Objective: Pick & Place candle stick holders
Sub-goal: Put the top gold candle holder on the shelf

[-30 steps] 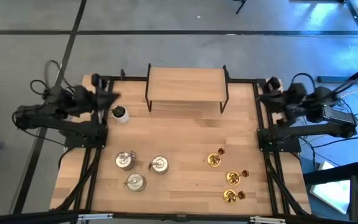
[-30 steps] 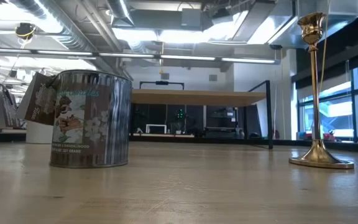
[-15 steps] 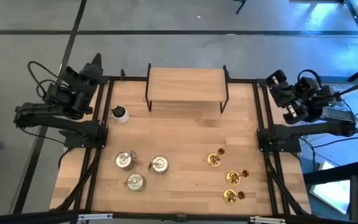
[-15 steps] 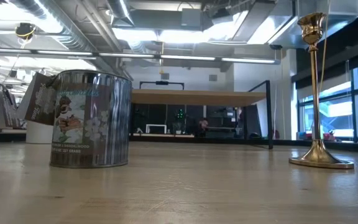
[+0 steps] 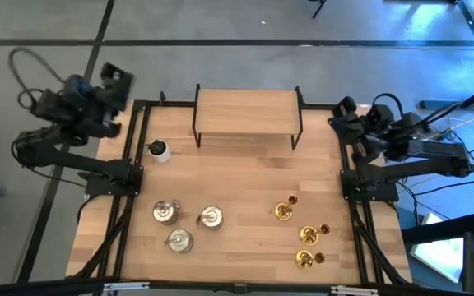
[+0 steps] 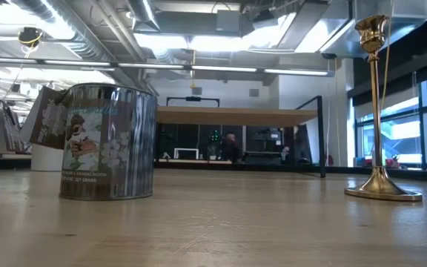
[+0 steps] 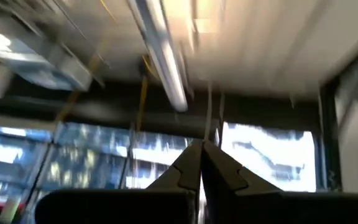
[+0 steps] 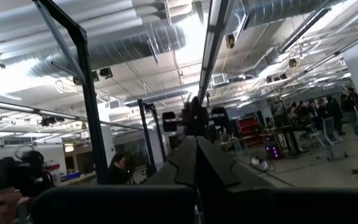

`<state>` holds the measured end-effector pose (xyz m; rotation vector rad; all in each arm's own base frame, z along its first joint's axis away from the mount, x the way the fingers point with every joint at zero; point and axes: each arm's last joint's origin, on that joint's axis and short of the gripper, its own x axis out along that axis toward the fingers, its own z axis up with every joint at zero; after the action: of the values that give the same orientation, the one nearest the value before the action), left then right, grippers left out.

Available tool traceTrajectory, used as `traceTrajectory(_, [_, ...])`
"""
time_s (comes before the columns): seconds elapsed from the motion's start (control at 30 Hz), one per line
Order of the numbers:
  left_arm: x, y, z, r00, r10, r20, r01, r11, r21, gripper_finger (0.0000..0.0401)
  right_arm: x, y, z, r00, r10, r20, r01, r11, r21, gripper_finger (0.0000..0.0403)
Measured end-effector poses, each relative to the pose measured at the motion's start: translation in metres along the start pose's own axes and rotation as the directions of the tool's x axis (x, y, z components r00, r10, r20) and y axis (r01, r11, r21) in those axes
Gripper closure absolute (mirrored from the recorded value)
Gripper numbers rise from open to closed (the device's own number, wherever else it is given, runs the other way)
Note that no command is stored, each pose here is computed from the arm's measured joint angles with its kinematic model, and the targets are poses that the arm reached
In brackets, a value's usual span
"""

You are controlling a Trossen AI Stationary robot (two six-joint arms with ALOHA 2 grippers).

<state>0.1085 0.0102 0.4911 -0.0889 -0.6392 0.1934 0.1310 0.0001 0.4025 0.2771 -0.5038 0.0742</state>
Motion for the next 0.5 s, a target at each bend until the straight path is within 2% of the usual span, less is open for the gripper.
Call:
traceTrajectory(0.1, [0.008,-0.003,-0.004,0.990,-0.057,-0.128,0.060,0.998,0.018,0.0395,0.001,-0.001,-0.003,1.000,-0.006,-0.019,0.006,1.000,0.012,0.0396])
traceTrajectory(0.2, [0.011,-0.005,0.003,0.988,-0.096,-0.118,0.078,0.986,-0.147,0.0395,0.002,-0.002,-0.006,0.999,-0.014,-0.048,0.016,0.999,0.048,0.0396])
traceTrajectory(0.3, [0.013,-0.007,0.005,0.975,-0.151,-0.165,0.130,0.982,-0.134,0.0395,0.002,-0.002,-0.008,0.998,-0.019,-0.066,0.024,0.996,0.086,0.0396])
traceTrajectory(0.37, [0.013,-0.007,-0.004,0.947,-0.148,-0.287,0.130,0.988,-0.079,0.0395,0.001,-0.003,-0.009,0.996,-0.023,-0.083,0.033,0.993,0.112,0.0396])
traceTrajectory(0.47, [0.015,-0.006,-0.024,0.885,-0.131,-0.447,0.105,0.991,-0.082,0.0395,0.001,-0.004,-0.012,0.993,-0.033,-0.116,0.052,0.985,0.164,0.0396])
traceTrajectory(0.5, [0.012,-0.006,-0.031,0.849,-0.142,-0.509,0.114,0.990,-0.085,0.0395,0.001,-0.004,-0.013,0.992,-0.036,-0.125,0.058,0.982,0.182,0.0396])
